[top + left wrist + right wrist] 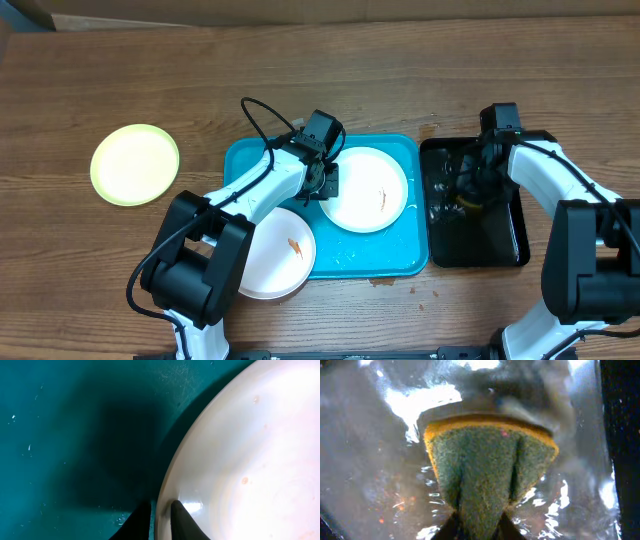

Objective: Clean dirty plates on tray and stack at the side
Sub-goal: 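Rub the sponge in the black tray's water with the right gripper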

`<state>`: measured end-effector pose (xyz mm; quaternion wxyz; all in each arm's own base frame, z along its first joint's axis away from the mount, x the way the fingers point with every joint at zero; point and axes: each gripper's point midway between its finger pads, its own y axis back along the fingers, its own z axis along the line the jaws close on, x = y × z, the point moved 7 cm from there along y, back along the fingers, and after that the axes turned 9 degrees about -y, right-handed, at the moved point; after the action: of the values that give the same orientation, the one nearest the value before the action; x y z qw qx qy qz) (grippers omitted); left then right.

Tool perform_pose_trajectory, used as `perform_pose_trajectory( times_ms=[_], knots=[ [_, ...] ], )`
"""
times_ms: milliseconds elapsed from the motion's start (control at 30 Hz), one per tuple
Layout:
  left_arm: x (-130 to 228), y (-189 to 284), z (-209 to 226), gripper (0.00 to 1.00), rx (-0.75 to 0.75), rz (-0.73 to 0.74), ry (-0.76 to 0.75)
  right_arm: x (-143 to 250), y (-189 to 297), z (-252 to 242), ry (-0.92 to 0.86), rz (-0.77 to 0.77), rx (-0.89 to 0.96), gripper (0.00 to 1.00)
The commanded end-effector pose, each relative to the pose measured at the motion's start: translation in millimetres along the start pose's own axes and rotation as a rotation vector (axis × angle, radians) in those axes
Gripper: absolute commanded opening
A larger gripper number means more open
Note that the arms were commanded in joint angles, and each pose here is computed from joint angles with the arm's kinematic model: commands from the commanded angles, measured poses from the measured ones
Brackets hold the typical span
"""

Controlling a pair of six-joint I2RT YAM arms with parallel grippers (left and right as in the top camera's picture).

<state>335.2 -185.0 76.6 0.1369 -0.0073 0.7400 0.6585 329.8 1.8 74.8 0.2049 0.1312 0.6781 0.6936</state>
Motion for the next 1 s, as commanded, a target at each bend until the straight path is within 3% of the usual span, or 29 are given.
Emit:
perform_pose_trajectory(
  times_ms=[0,33,133,233,333,433,467,500,533,567,600,733,867,967],
  knots=[
    [4,-2,2,0.17,-0.007,0.011,0.011,1,4,0,0.000,-0.002,-0.014,0.53],
    [4,-2,2,0.17,-0.007,0.011,0.010,3,4,0,0.000,0.008,-0.015,0.69],
    [4,-2,2,0.18,-0.007,0.011,0.010,8,4,-2,-0.001,0.042,-0.008,0.69],
    [4,-2,2,0.18,-0.007,0.011,0.011,15,4,-5,-0.005,0.079,0.011,0.50],
    [4,-2,2,0.20,-0.006,0.011,0.010,19,5,-7,-0.005,0.103,0.024,0.05],
    [4,-2,2,0.20,-0.007,0.011,0.011,22,5,-9,-0.005,0.123,0.035,0.04],
    [4,-2,2,0.20,-0.007,0.011,0.011,22,5,-9,-0.005,0.123,0.035,0.07],
    [4,-2,2,0.20,-0.007,0.011,0.011,22,5,-9,-0.005,0.120,0.034,0.19],
    [4,-2,2,0.20,-0.007,0.011,0.011,20,5,-8,-0.004,0.111,0.031,0.47],
    [4,-2,2,0.20,-0.007,0.011,0.011,18,5,-7,-0.003,0.095,0.026,0.63],
    [4,-2,2,0.20,-0.007,0.011,0.010,15,4,-6,-0.002,0.077,0.021,0.68],
    [4,-2,2,0.21,-0.007,0.012,0.010,1,4,-3,-0.001,-0.004,0.014,0.76],
    [4,-2,2,0.21,-0.007,0.012,0.010,-10,4,1,-0.002,-0.075,0.000,0.76],
    [4,-2,2,0.21,-0.007,0.011,0.010,-13,5,2,-0.003,-0.092,-0.009,0.64]
  ],
)
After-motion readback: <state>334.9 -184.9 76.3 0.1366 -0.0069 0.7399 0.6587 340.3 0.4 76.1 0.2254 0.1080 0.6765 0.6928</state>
